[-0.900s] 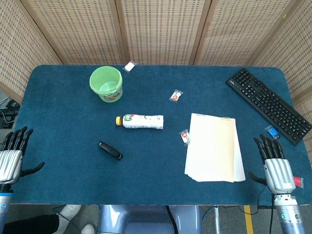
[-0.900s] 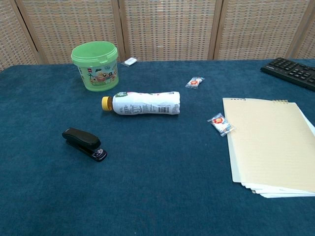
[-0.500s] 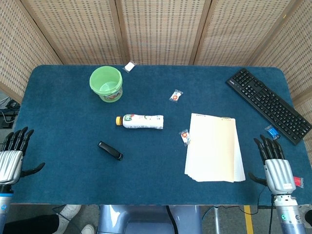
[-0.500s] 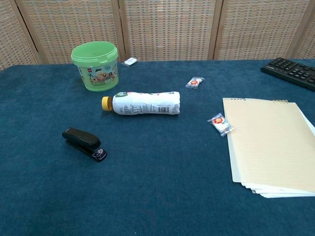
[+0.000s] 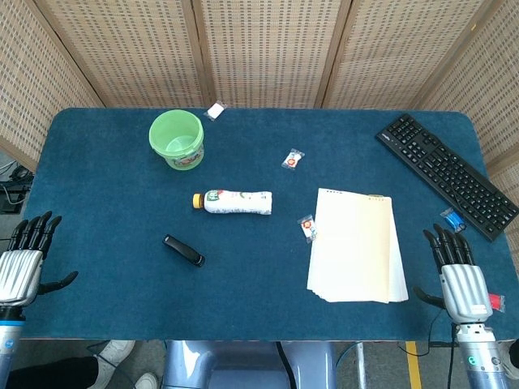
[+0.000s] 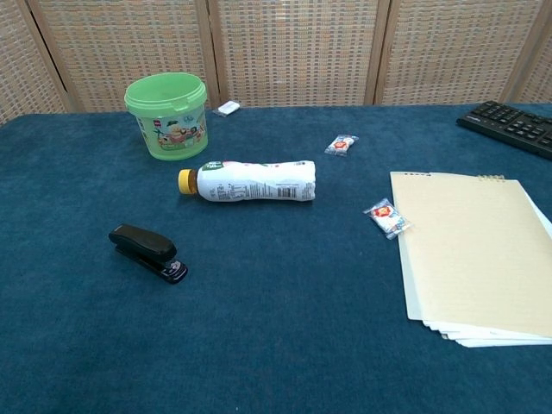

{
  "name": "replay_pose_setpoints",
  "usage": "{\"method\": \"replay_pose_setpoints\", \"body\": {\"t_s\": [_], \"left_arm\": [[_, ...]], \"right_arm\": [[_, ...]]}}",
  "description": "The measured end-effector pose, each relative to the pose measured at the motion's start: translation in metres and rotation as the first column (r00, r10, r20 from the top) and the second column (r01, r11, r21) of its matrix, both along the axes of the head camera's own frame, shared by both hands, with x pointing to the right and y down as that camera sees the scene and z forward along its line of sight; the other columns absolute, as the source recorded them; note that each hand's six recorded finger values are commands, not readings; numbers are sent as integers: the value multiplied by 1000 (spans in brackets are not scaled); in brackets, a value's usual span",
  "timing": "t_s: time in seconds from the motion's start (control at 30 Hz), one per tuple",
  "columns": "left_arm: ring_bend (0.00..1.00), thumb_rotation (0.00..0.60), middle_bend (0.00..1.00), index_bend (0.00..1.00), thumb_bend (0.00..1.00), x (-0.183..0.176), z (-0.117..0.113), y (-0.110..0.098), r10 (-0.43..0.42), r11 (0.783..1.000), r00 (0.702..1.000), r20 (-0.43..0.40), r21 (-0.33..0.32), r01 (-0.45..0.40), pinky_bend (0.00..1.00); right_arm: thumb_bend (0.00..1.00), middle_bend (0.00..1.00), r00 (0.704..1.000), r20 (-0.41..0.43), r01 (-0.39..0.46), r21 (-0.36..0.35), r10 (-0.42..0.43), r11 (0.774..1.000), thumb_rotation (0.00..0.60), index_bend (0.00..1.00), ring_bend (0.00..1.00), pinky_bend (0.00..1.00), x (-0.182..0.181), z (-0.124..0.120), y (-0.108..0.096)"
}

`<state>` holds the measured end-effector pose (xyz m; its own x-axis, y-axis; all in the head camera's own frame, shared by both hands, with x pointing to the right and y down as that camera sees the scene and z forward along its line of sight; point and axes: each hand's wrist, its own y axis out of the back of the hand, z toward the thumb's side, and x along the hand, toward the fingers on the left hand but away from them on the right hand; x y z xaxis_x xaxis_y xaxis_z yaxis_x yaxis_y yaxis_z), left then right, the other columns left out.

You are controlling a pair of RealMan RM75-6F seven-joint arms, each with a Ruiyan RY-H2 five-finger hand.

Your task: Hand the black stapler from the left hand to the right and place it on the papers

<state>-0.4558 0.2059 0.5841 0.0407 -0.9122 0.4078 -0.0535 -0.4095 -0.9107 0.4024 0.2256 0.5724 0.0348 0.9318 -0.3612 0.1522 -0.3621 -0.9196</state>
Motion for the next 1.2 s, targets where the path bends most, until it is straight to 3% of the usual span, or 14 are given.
{"method": "replay_pose_setpoints", "body": {"t_s": [0.27,0.57,0.8,1.2], "left_arm": [[81,600,6,175,195,9,4,-8,38,999,999,-13,-2,-38,186],[160,600,91,260,206,31,26,-41,144,986,989,-17,-76,-145,256],[209,600,160,323,227,61,38,-67,240,961,970,-38,-130,-243,284],[236,600,195,365,236,110,63,-76,366,913,930,-17,-187,-363,300]], "right_arm": [[24,0,1000,1,-5,-8,5,1000,600,84,0,0,1,2,0],[24,0,1000,4,-11,-12,11,1000,600,86,0,0,2,4,-1],[24,0,1000,6,-16,-12,16,1000,600,89,0,0,3,4,-1],[25,0,999,18,-31,-10,31,999,600,90,0,0,7,2,-4]]}}
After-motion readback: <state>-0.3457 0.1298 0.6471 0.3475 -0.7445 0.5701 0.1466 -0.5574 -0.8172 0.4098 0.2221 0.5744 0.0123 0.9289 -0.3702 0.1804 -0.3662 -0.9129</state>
